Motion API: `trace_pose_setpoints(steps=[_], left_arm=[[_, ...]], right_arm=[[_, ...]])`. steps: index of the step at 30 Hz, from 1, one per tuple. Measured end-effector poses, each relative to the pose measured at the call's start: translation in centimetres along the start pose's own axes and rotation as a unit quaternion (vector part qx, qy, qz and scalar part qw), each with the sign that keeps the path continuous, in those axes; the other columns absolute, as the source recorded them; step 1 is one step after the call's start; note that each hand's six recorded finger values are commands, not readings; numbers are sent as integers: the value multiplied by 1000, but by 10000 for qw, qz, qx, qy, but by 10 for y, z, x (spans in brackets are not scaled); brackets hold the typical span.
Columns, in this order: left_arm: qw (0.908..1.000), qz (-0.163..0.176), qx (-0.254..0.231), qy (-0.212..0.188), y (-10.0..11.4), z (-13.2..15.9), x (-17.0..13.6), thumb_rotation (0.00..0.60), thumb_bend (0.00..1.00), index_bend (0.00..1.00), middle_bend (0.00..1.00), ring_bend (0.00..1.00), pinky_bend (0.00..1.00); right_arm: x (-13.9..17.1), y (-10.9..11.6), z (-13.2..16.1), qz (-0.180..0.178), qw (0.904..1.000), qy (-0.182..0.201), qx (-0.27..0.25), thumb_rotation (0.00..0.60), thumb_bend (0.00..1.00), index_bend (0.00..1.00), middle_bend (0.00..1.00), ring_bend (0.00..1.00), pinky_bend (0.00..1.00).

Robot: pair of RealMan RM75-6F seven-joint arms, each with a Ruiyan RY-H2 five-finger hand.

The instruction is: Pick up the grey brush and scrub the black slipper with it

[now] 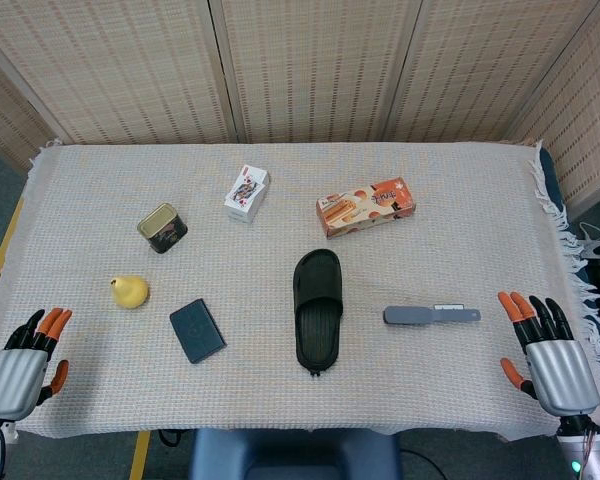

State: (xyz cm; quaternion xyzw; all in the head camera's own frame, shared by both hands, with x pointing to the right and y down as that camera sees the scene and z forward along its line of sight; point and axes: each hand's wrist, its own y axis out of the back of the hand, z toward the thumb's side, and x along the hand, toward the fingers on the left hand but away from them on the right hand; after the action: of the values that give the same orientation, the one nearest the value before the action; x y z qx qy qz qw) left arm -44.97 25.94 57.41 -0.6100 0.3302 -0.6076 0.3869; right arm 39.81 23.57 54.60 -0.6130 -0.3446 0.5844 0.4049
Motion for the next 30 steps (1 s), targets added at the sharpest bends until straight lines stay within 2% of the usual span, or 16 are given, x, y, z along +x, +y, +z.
trace_pose_setpoints(steps=[5, 12, 19, 24, 30], left_arm=[[9996, 191, -77, -192, 4, 3, -1, 600, 489, 0, 40, 0, 177], [9997, 134, -161, -124, 2, -2, 1, 600, 488, 0, 40, 0, 177], [9993, 164, -249, -211, 6, -1, 1, 600, 489, 0, 51, 12, 178], [9994, 128, -276, -169, 6, -4, 1, 600, 489, 0, 53, 13, 179], [9993, 114, -313, -168, 6, -5, 0, 600, 486, 0, 54, 13, 179]], right_arm=[[-1, -8, 1, 180, 9998, 29, -72, 600, 201, 0, 35, 0, 0], [-15, -30, 15, 742, 9964, 271, -301, 600, 201, 0, 36, 0, 0], [-64, -65, 46, 1308, 9890, 679, -122, 600, 201, 20, 36, 0, 0], [-99, -88, 61, 1482, 9864, 717, 30, 600, 201, 75, 62, 0, 0], [-116, -102, 64, 1548, 9860, 598, 144, 600, 201, 150, 113, 0, 0]])
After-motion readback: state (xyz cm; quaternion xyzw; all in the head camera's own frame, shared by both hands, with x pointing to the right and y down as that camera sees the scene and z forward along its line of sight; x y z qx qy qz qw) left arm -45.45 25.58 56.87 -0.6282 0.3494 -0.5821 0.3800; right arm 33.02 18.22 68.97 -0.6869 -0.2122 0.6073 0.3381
